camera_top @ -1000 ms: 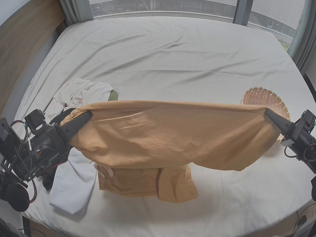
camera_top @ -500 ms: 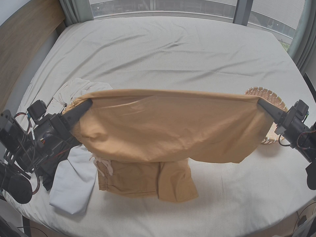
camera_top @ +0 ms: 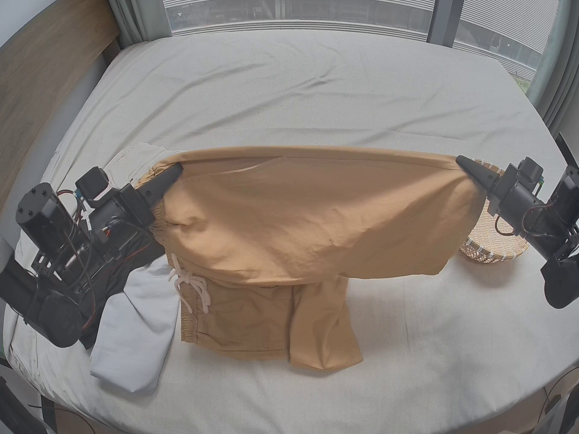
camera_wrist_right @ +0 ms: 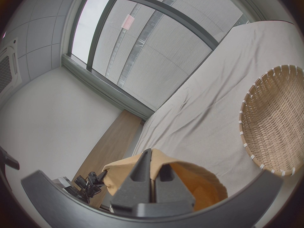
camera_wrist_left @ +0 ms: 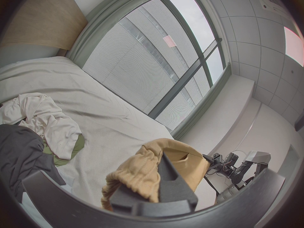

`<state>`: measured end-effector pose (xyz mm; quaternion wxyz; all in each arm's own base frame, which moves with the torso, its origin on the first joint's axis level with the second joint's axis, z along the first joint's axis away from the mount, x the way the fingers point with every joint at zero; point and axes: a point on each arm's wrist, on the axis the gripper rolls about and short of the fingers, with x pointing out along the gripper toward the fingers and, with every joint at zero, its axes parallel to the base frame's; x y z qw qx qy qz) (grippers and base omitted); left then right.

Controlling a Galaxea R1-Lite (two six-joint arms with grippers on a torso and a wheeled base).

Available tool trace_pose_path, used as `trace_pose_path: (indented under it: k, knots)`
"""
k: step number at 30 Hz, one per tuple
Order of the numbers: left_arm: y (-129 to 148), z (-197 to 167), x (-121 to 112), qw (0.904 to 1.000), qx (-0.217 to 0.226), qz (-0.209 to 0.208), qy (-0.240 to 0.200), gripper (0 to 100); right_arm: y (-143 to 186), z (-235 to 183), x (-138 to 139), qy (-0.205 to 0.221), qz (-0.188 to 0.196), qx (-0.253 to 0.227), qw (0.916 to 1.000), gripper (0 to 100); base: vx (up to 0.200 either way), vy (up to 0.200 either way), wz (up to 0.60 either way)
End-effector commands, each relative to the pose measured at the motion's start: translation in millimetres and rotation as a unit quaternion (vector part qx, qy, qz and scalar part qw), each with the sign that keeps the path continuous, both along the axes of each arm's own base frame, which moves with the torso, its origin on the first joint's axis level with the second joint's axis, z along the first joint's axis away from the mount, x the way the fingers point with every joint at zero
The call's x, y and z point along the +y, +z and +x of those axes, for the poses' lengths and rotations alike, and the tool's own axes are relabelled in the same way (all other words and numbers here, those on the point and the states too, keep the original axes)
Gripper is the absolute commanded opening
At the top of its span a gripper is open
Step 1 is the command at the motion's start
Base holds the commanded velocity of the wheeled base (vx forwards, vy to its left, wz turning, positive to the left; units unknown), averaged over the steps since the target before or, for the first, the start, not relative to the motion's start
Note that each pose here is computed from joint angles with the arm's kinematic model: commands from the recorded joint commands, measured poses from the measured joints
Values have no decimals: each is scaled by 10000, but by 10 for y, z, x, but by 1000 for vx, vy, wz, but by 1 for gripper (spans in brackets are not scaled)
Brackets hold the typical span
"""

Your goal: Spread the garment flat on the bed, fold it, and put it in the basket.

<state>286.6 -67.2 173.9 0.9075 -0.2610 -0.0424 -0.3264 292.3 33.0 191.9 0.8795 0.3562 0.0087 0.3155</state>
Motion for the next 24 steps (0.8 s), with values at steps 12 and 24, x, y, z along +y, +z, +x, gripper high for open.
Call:
trace_pose_path:
  k: [12, 24]
  knots:
    - [-129, 423, -74, 9996, -2, -79, 257, 0, -200, 525, 37, -10, -30, 238, 9997, 0, 0, 0, 0]
    - [-286, 758, -134, 9990, 0, -140, 415, 0, -292, 867, 98, 36, -22, 131, 9999, 0, 0, 0, 0]
